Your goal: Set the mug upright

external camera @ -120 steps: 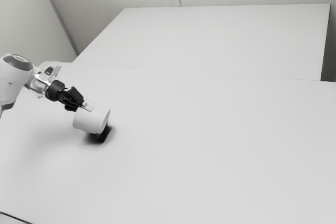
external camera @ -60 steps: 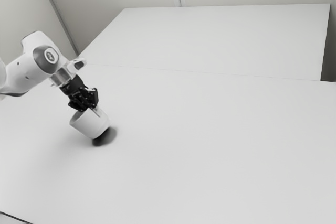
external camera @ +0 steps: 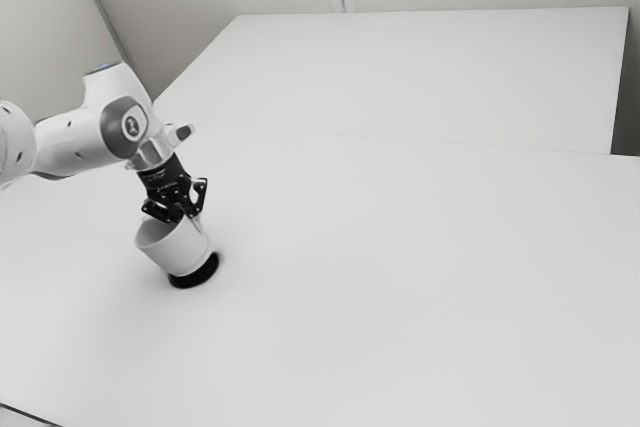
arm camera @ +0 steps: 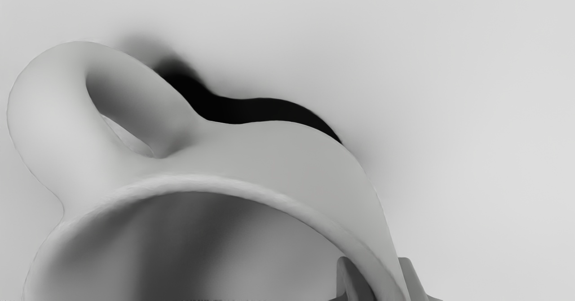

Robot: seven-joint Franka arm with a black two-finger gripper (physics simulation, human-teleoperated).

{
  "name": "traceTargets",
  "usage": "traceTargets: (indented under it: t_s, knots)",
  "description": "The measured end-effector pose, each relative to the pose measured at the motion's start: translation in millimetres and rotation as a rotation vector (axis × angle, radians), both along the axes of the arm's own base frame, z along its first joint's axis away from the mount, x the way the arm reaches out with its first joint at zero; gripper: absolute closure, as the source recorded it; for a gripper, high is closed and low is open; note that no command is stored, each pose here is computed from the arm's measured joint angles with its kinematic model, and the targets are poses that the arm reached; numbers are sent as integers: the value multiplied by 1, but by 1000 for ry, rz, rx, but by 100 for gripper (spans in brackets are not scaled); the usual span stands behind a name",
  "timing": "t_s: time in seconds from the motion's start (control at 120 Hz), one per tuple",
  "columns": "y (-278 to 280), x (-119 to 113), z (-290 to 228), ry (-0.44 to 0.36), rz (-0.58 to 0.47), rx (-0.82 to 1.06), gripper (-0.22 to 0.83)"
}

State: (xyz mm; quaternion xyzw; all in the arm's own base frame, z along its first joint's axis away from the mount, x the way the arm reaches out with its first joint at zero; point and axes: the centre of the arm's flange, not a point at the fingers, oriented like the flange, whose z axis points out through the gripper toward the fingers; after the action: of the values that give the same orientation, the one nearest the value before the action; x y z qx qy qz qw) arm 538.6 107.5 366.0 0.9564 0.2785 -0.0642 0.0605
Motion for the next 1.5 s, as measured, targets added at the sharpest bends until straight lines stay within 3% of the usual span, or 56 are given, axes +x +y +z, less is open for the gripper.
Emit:
traceTargets:
  t_s: [0.533,1.008,1.242,1.5]
  knots:
    - [-47,19,-17,58,90,174,78]
    - [-66,21,-30,87,210,182,78]
    - [-68,25,-26,72,233,179,30]
    - [-67,28,1,28,251,164,9]
